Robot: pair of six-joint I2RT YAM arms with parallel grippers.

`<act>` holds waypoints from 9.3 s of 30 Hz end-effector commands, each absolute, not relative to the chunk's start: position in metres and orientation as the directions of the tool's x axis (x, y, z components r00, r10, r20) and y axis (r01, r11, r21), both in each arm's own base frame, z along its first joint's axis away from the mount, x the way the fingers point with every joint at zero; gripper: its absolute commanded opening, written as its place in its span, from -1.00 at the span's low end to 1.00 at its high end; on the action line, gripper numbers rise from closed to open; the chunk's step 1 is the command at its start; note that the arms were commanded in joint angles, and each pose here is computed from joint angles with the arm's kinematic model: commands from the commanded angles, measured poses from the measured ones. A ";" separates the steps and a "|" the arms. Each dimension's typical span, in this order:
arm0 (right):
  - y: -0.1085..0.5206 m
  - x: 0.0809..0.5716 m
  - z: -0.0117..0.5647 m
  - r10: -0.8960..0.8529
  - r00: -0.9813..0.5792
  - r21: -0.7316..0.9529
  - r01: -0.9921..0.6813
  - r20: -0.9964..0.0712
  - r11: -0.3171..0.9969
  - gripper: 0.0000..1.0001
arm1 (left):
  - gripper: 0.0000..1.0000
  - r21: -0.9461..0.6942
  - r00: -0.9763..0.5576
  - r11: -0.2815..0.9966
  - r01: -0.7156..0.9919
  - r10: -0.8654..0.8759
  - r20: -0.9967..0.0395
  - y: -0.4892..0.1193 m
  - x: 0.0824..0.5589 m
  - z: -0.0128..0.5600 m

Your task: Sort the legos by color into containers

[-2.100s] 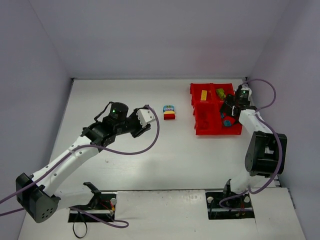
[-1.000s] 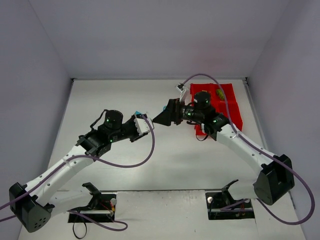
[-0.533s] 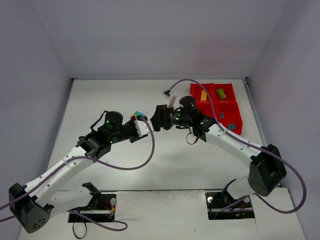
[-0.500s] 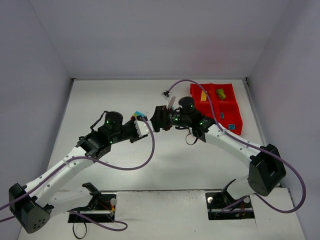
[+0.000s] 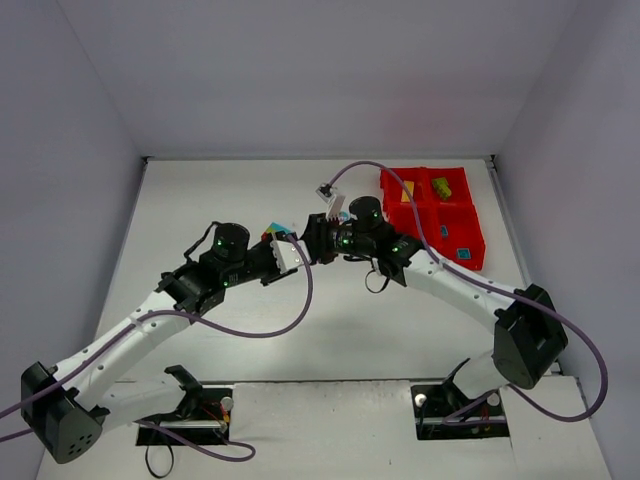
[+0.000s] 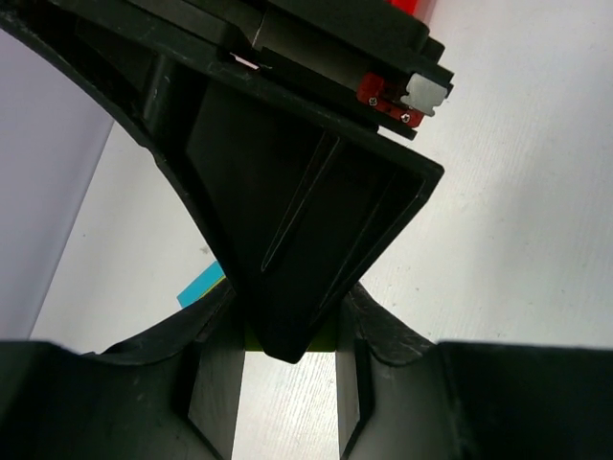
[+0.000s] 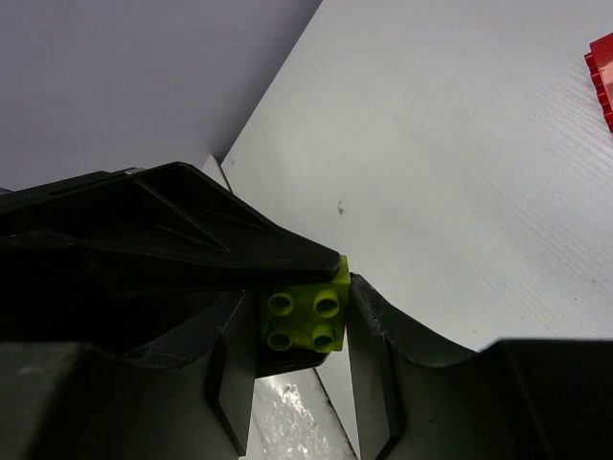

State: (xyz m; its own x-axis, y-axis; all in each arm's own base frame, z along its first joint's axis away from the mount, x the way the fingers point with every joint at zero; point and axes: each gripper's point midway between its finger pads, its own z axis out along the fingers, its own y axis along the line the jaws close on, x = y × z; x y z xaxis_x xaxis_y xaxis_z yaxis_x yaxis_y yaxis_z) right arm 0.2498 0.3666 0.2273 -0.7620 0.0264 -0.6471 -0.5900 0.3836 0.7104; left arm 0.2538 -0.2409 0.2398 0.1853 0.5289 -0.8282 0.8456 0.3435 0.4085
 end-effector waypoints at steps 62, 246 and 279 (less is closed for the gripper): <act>0.020 0.478 0.252 0.261 -0.283 0.284 -0.041 -0.923 0.958 0.28 | 0.73 0.062 -0.591 0.874 0.482 0.377 -0.713 -0.183 0.438 0.146; 0.364 0.280 0.268 0.124 -0.698 0.692 -0.641 -0.706 0.332 0.14 | -1.00 0.448 0.221 0.445 0.775 0.473 -0.853 -0.237 0.284 0.274; 0.356 0.274 0.285 0.130 -0.665 0.666 -0.674 -0.735 0.320 -1.00 | 0.35 0.455 0.202 0.438 0.775 0.512 -0.835 -0.234 0.287 0.261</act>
